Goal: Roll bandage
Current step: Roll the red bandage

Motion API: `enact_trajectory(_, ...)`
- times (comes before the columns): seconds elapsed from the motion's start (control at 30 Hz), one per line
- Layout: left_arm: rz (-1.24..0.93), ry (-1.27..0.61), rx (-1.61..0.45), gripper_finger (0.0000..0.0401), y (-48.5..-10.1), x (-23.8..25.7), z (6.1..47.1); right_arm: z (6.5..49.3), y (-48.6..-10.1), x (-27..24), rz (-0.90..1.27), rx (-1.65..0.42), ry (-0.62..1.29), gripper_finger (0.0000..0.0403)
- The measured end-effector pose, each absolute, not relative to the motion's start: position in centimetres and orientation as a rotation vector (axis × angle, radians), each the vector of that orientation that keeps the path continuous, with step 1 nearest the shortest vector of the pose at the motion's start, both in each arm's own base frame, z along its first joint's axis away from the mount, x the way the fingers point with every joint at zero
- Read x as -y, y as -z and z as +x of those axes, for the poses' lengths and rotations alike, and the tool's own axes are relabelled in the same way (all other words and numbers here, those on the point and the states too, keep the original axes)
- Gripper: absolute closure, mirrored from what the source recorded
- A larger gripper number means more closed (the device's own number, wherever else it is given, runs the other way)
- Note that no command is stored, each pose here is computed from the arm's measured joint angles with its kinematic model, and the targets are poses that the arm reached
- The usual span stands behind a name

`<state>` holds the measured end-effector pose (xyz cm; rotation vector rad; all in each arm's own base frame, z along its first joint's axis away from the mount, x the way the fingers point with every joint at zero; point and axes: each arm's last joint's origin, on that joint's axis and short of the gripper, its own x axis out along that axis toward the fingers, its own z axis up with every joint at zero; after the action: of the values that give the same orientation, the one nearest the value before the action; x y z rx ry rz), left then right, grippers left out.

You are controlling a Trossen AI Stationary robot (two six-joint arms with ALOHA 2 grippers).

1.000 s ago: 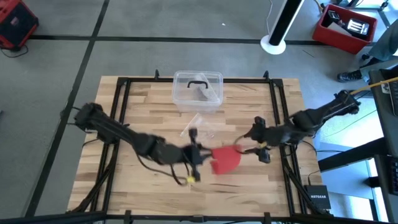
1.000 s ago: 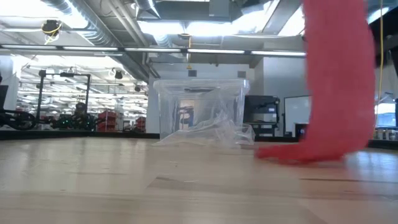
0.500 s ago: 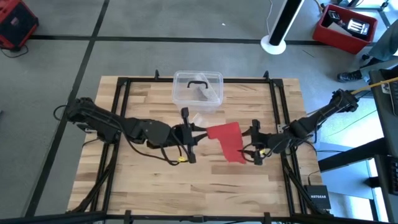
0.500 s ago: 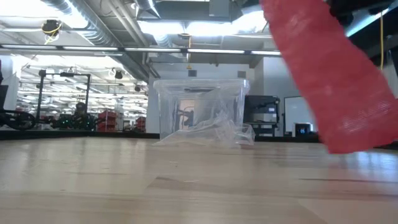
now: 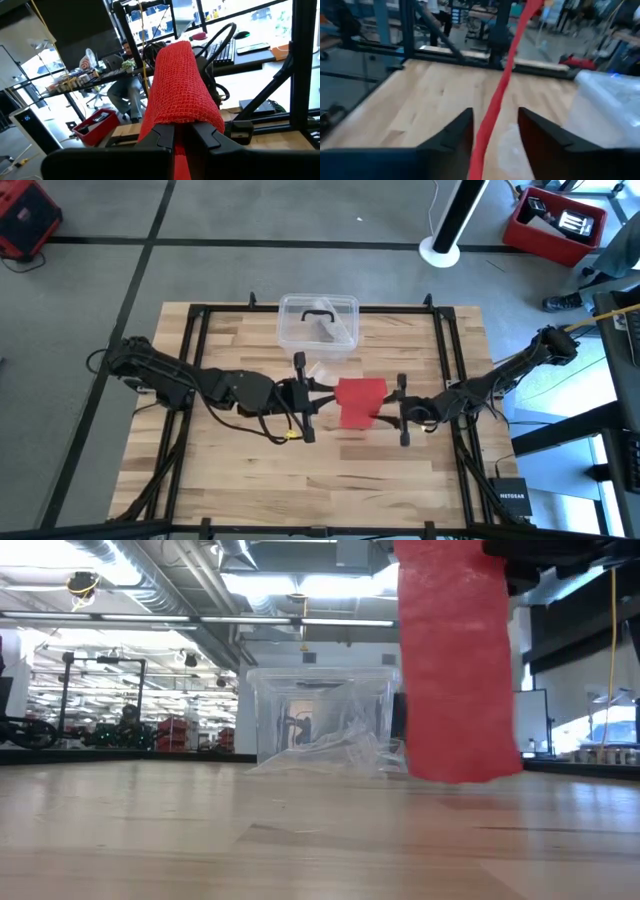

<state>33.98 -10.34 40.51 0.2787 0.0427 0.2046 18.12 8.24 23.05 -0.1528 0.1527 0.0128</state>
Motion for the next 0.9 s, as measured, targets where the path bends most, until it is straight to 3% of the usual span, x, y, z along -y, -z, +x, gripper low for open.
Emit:
enact_trajectory(0.33,0.247,-0.162,-0.028,0.0388,-40.6,10.5,34.0,19.0,-23.4,-7.5,-0.217,-0.157,0.065,0.0392)
enact_trajectory(0.63,0.154,0.062,0.153,0.0388,-42.1,11.4,33.9,19.0,-23.0,-7.4,-0.266,-0.197,0.120,0.0399)
enact_trajectory(0.9,0.278,-0.175,0.142,0.0388,-42.3,10.4,33.9,19.3,-22.7,-8.0,-0.186,-0.195,0.045,0.0400)
